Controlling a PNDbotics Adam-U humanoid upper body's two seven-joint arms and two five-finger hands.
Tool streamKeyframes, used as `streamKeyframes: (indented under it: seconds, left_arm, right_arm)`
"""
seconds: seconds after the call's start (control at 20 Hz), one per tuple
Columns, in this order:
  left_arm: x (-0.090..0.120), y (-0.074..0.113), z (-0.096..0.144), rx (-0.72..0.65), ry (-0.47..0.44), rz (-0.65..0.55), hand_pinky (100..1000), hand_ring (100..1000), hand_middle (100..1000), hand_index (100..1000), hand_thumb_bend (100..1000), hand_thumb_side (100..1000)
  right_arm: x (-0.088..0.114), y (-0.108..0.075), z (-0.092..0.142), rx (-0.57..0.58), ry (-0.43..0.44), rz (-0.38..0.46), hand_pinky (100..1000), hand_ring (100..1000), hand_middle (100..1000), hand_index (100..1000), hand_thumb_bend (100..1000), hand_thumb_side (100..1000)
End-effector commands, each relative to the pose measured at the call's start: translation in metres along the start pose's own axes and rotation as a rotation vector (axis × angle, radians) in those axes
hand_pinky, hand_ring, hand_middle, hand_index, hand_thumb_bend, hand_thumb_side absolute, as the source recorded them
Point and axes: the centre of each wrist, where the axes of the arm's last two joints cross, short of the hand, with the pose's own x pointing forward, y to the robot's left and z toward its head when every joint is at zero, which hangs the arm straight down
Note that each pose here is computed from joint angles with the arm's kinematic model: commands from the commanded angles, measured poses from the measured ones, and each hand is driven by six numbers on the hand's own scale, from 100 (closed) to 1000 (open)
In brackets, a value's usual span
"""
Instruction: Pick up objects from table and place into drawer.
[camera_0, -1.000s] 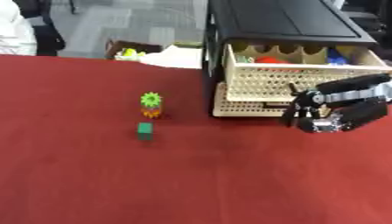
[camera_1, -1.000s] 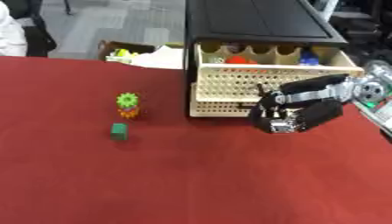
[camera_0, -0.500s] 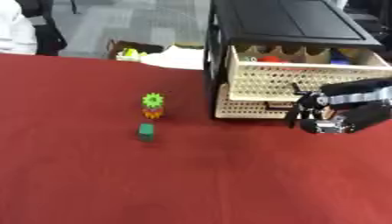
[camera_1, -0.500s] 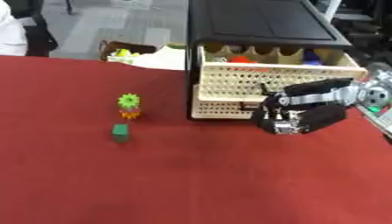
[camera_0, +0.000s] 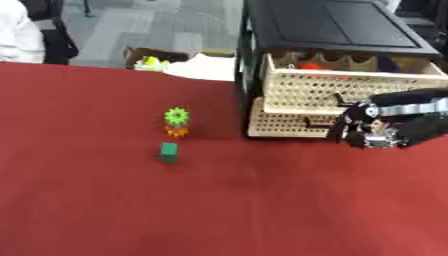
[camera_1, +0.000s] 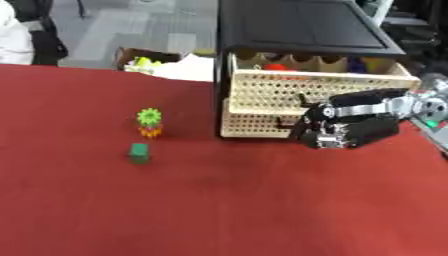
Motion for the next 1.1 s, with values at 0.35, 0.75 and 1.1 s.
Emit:
streamKeyframes:
  seconds: [0.35,0.75,1.1]
  left_arm:
    - [0.008,-0.002,-0.006,-0.015,-0.044,0.005,613,615,605,794,100,1000]
    - [0.008,-0.003,-0.006,-0.021,-0.049,0.007,614,615,605,794,100,1000]
    - [0.008,-0.003,-0.006,-0.026,-0.052,0.007,614,614,606,794,100,1000]
  right_arm:
    - [-0.002,-0.017,0.011,-0.032,0.028,0.034,456,628,697,856,100,1000]
    - [-0.003,-0.021,0.011,-0.051,0.03,0.042,456,626,695,852,100,1000]
    - [-0.005,-0.025,0.011,-0.072,0.032,0.043,455,623,689,846,100,1000]
